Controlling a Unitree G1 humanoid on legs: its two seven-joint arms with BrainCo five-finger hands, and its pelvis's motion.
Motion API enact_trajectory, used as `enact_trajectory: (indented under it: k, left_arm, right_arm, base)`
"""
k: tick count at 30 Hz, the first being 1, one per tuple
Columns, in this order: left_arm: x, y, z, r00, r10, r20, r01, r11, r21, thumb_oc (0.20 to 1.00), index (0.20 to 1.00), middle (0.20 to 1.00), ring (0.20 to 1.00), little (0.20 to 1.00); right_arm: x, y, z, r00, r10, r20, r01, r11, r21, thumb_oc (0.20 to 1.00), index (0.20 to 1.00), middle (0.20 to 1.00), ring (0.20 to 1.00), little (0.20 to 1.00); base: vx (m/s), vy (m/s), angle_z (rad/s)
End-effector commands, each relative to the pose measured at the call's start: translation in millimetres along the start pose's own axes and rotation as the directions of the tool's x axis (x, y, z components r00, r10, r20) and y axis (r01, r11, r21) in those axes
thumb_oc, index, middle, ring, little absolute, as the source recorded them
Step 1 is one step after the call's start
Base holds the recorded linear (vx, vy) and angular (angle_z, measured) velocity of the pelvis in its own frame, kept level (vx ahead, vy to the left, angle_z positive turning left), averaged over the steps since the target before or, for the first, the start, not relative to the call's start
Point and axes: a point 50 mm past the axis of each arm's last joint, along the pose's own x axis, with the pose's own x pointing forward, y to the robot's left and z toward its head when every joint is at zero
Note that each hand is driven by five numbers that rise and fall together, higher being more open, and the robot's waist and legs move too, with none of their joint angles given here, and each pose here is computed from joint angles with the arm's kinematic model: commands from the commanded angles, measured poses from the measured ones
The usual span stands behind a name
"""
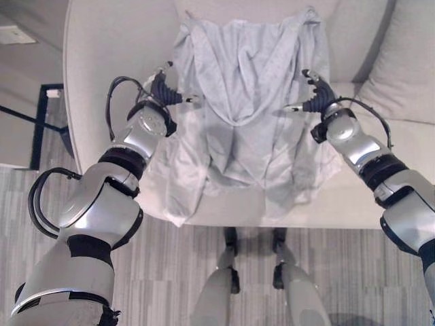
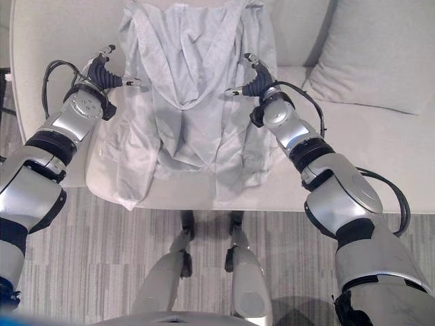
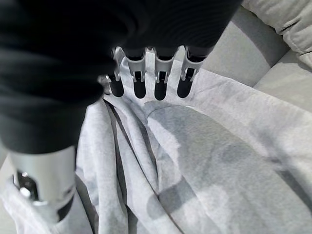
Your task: Hang the clothes on the sofa on the clothes rack.
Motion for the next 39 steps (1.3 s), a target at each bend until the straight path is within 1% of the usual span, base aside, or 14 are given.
enact_trajectory:
  k: [1, 7, 8, 19, 25, 31, 34, 39]
  left_arm:
    - [9.6, 22.3, 18.9, 0.998, 0.059, 0.018, -0.060, 0.998, 0.025, 1.000, 1.000, 1.000, 1.000, 1.000]
    - [10.9, 27.6, 24.6, 0.996, 0.081, 0.035, -0.082, 0.996, 0.039, 1.000, 1.000, 1.000, 1.000, 1.000]
    - [11.2, 28.9, 26.9, 0.994, 0.098, 0.039, -0.099, 0.994, 0.034, 1.000, 1.000, 1.000, 1.000, 1.000]
    - [11.6, 34.5, 27.5, 0.991, 0.122, 0.047, -0.125, 0.990, 0.065, 1.000, 1.000, 1.000, 1.000, 1.000]
    - [12.2, 43.1, 27.6, 0.988, 0.142, 0.057, -0.147, 0.983, 0.110, 1.000, 1.000, 1.000, 1.000, 1.000]
    - [12.8, 50.0, 26.6, 0.987, 0.150, 0.054, -0.156, 0.978, 0.139, 1.000, 1.000, 1.000, 1.000, 1.000]
    - [13.7, 53.2, 28.1, 0.988, 0.148, 0.051, -0.154, 0.976, 0.152, 1.000, 1.000, 1.000, 1.000, 1.000]
    - [15.0, 54.0, 32.5, 0.990, 0.134, 0.054, -0.141, 0.975, 0.173, 1.000, 1.000, 1.000, 1.000, 1.000]
  right_arm:
    - [11.1, -23.4, 18.0, 0.995, -0.097, 0.022, 0.097, 0.995, 0.006, 1.000, 1.000, 1.000, 1.000, 1.000]
    - [10.0, -27.2, 19.0, 0.988, -0.149, 0.032, 0.149, 0.989, 0.007, 1.000, 1.000, 1.000, 1.000, 1.000]
    - [8.6, -26.8, 21.5, 0.982, -0.183, 0.050, 0.181, 0.983, 0.034, 1.000, 1.000, 1.000, 1.000, 1.000]
    - [4.8, -30.6, 31.0, 0.965, -0.228, 0.126, 0.228, 0.974, 0.017, 1.000, 1.000, 1.000, 1.000, 1.000]
    - [2.5, -44.4, 22.9, 0.956, -0.276, 0.100, 0.273, 0.961, 0.039, 1.000, 1.000, 1.000, 1.000, 1.000]
    - [5.0, -46.9, 13.8, 0.966, -0.258, 0.032, 0.256, 0.965, 0.058, 1.000, 1.000, 1.000, 1.000, 1.000]
    - [8.8, -40.0, 8.5, 0.980, -0.197, -0.035, 0.199, 0.973, 0.113, 1.000, 1.000, 1.000, 1.000, 1.000]
    - [14.8, -35.9, 12.6, 0.986, -0.148, -0.081, 0.159, 0.975, 0.156, 1.000, 1.000, 1.000, 1.000, 1.000]
  base:
    - [0.00, 0.000, 0.00]
    - [0.00, 0.000, 0.00]
    - [0.00, 0.000, 0.00]
    - [0.01, 0.015, -0.06]
    - [0.00, 0.004, -0.01]
    - [0.01, 0.006, -0.02]
    - [0.00, 0.000, 0.00]
    - [0.00, 0.000, 0.00]
